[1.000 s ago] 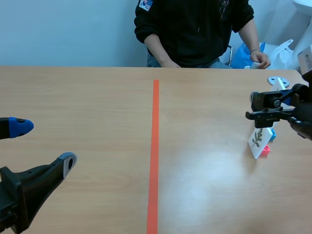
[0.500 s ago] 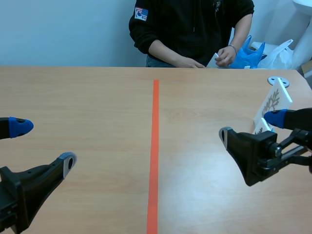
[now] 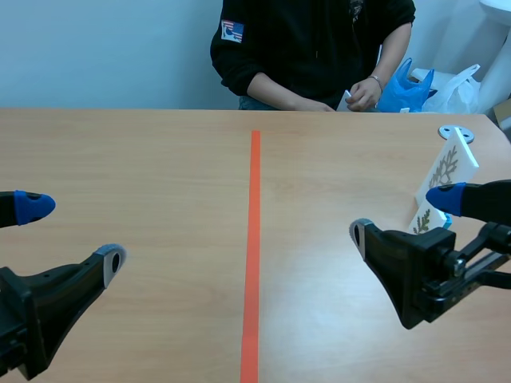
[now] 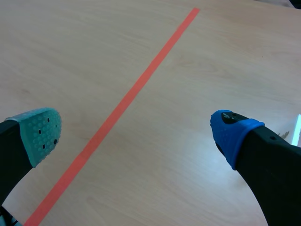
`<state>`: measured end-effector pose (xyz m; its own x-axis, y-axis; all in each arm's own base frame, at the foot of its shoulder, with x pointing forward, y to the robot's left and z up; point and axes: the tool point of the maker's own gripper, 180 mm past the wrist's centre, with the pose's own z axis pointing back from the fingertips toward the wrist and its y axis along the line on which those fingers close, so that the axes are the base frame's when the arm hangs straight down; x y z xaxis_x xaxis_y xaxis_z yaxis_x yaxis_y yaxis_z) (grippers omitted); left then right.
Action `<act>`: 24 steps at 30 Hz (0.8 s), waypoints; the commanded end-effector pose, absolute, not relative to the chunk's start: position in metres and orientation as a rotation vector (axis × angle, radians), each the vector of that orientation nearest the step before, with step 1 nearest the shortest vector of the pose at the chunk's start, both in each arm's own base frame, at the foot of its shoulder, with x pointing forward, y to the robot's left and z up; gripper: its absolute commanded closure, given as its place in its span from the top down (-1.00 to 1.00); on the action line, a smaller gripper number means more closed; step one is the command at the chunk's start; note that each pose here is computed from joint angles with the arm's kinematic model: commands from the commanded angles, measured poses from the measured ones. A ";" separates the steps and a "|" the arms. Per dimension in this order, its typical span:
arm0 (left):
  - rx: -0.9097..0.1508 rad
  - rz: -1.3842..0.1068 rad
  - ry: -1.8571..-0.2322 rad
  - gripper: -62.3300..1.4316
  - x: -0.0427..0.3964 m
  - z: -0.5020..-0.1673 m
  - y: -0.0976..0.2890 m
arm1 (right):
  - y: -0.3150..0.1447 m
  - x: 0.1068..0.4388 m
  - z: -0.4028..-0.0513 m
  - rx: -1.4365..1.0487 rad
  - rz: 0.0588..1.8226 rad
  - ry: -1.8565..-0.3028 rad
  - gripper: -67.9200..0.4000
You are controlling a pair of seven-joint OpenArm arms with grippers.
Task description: Sort the leaf by its shape. The table is split by an orange tape line. A compound leaf with several leaflets goes to the left side, a simple leaf with one blade goes to the right side. Return to the home posture when a red brick is placed on the table.
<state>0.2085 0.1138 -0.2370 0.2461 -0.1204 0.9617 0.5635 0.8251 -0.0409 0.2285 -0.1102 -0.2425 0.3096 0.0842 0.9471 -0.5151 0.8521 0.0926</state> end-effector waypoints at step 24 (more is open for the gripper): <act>-0.441 -0.485 -1.276 1.00 0.210 -0.227 0.109 | -0.112 0.234 -0.234 0.419 0.408 -1.240 1.00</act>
<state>0.2084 0.1138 -0.2370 0.2461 -0.1208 0.9617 0.5636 0.8251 -0.0406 0.2293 -0.1103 -0.2407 0.3006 0.0779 0.9506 -0.5139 0.8529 0.0926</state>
